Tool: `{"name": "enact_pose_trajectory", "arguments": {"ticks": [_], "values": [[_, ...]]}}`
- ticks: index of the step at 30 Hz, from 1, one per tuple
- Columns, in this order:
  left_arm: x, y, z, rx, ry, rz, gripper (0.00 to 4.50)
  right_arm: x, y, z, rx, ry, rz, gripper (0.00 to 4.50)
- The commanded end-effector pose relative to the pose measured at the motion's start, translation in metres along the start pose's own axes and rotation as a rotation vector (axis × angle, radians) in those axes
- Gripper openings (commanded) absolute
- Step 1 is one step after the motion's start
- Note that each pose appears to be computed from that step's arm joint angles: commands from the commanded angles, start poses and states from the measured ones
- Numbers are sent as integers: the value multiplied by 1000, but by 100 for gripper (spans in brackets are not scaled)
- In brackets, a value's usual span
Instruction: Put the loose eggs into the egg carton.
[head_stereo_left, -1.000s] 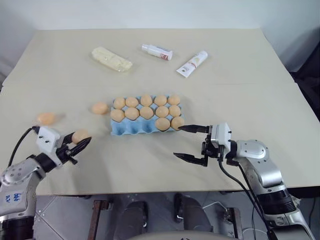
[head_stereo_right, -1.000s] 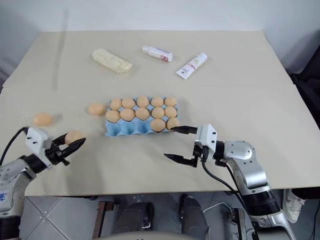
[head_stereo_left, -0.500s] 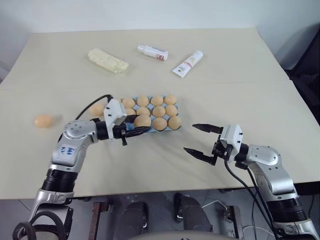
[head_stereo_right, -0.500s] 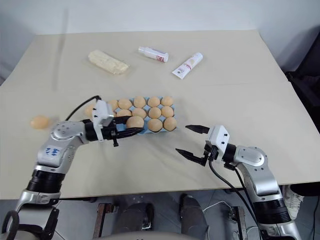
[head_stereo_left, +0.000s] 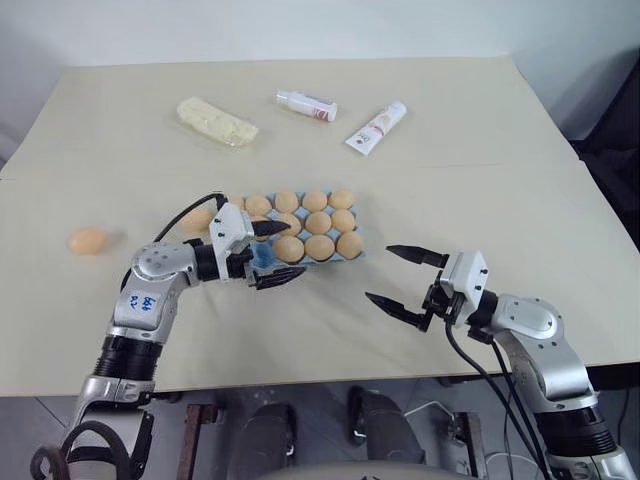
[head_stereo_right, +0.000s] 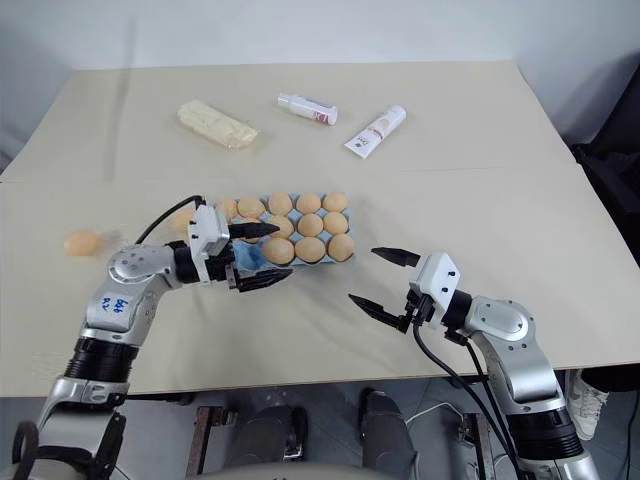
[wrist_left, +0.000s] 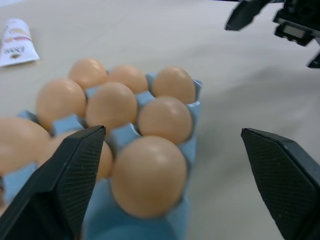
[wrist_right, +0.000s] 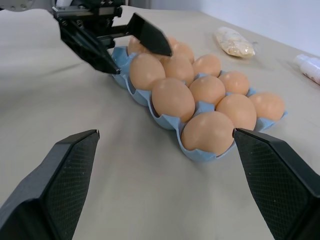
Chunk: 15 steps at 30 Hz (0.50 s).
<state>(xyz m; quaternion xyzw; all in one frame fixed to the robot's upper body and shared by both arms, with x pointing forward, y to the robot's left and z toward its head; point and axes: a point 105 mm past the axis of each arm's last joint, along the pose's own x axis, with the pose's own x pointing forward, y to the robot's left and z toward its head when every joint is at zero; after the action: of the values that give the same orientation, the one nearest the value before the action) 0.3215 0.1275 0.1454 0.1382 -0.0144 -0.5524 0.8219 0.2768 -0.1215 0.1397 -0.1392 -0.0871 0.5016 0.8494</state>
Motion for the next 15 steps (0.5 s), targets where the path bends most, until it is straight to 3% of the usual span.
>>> {"name": "enact_pose_trajectory", "arguments": {"ticks": [1,7,15], "values": [[-46,20,26,100,-27,163,448,4,-2,13,-30,-50,25,450],[-121,33,17,86,12,483,448,10,-3,13,-27,-64,66,450],[-197,7,-29,-41,111,858,448,20,-7,16,-34,-112,95,450]]}}
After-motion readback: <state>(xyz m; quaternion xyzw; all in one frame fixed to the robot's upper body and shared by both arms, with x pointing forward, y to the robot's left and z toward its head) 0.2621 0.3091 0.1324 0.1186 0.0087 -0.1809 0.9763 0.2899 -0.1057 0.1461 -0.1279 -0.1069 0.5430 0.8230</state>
